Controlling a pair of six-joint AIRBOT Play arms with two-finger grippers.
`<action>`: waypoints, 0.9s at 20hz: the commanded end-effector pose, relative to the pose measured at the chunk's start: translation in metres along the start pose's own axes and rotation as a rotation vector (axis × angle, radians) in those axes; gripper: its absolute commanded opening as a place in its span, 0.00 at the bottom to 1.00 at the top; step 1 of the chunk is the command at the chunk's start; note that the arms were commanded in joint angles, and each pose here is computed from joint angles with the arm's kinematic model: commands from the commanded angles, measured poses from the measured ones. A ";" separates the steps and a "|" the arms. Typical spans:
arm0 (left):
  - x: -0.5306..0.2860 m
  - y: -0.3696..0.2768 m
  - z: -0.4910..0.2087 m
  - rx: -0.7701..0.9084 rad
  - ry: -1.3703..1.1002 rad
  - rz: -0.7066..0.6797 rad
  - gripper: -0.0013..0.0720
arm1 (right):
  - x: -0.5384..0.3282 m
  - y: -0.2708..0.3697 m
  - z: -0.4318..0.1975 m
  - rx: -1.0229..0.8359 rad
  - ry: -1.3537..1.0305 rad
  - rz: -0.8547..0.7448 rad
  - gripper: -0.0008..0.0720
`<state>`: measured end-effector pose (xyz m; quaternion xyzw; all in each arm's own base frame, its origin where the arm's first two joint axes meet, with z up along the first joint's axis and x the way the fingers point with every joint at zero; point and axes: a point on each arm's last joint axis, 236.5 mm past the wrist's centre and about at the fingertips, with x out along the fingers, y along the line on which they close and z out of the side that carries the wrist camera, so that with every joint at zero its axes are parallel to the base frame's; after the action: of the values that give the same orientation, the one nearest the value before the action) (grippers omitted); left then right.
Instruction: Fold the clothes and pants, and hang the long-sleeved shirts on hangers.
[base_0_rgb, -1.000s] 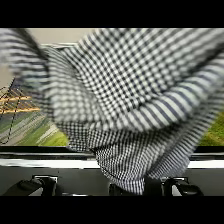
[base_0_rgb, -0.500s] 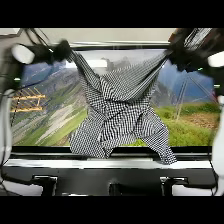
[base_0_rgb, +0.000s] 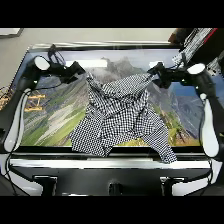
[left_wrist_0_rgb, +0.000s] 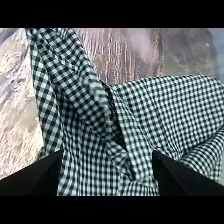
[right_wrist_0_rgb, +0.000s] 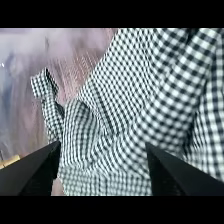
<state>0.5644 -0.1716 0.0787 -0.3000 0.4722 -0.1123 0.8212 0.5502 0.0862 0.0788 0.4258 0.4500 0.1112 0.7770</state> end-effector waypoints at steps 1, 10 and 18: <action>-0.054 0.014 -0.007 0.059 0.039 0.103 0.89 | -0.067 -0.029 -0.021 -0.142 0.101 -0.172 0.86; -0.104 0.050 -0.137 0.084 0.170 0.213 0.89 | -0.144 -0.103 -0.199 -0.234 0.253 -0.421 0.88; -0.085 0.032 -0.270 0.029 0.305 0.076 0.89 | -0.096 -0.118 -0.321 -0.145 0.324 -0.350 0.88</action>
<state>0.3182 -0.1882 0.0330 -0.2318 0.5865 -0.1182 0.7670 0.2229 0.1165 -0.0147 0.2131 0.6332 0.0802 0.7398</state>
